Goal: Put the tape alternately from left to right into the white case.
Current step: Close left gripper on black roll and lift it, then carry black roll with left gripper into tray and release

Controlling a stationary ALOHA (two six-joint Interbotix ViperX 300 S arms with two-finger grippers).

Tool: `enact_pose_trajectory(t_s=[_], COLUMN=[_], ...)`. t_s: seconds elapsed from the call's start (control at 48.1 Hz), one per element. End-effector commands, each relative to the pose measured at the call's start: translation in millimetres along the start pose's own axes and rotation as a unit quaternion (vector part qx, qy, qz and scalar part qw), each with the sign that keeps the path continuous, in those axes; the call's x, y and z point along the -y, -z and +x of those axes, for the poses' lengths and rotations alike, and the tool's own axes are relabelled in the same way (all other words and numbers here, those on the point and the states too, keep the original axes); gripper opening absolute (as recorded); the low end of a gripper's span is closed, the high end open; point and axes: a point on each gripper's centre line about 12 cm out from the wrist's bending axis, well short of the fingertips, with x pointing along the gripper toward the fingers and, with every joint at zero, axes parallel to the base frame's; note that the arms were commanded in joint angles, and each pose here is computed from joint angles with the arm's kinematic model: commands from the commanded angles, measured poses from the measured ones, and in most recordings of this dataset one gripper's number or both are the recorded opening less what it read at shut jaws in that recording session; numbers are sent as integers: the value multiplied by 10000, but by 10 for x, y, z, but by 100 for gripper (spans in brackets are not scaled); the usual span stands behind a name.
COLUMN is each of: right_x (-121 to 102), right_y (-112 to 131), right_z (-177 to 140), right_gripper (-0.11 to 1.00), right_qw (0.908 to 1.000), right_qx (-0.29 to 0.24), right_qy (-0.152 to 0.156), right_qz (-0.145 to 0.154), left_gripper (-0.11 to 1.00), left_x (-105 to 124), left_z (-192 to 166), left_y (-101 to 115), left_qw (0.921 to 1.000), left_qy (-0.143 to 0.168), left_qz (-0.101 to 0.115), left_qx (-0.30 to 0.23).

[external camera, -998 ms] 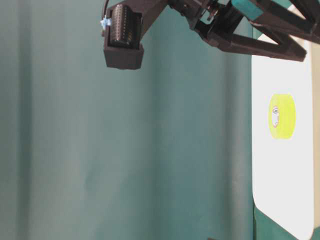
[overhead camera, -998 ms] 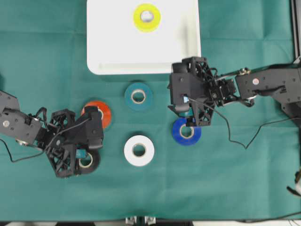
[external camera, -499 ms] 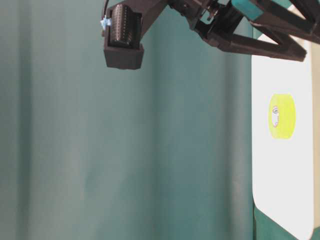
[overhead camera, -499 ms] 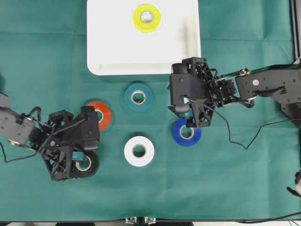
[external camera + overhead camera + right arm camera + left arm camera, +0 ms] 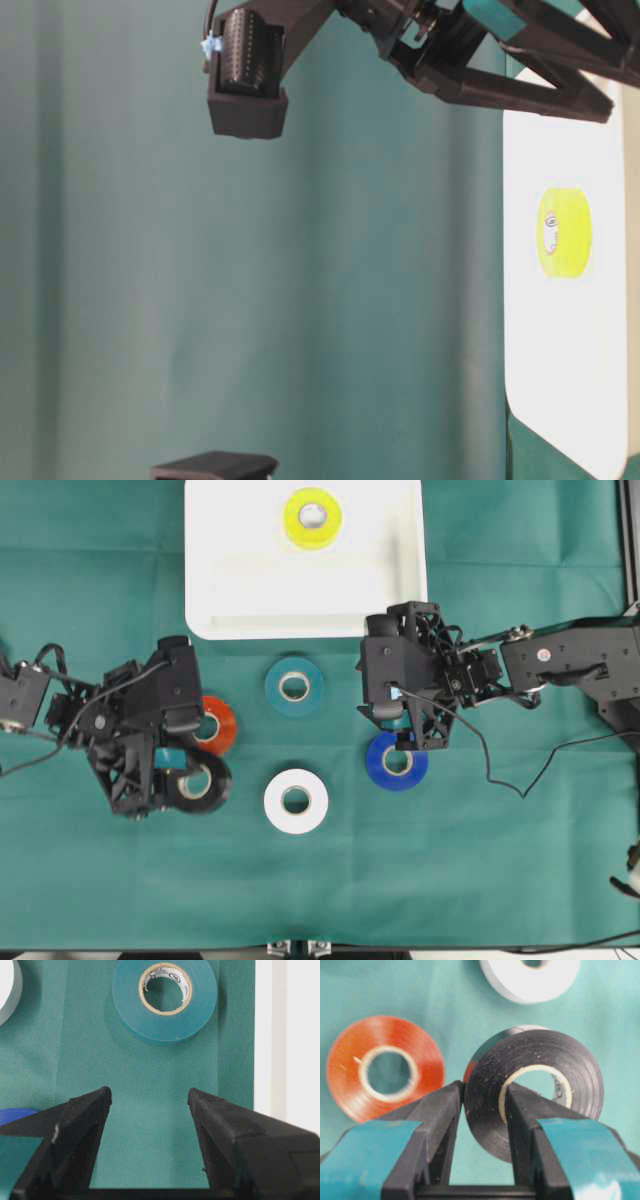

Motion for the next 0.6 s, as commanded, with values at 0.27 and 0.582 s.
enact_pose_trajectory(t_s=[0.27,0.582], right_x=[-15,-16], right_y=[-81,-87], right_z=[-37,-38], right_gripper=[71,71], right_qw=[9999,9999], right_qx=[142,149], right_qy=[-32,-35], right_qz=[-10,-2], left_gripper=[-4,-4], left_x=[-226,-731], left_z=[-102,-182], left_y=[-255,-495], left_qw=[9985,9940], left_qy=[-184,-702], left_qz=[385,622], left_qx=[347,560])
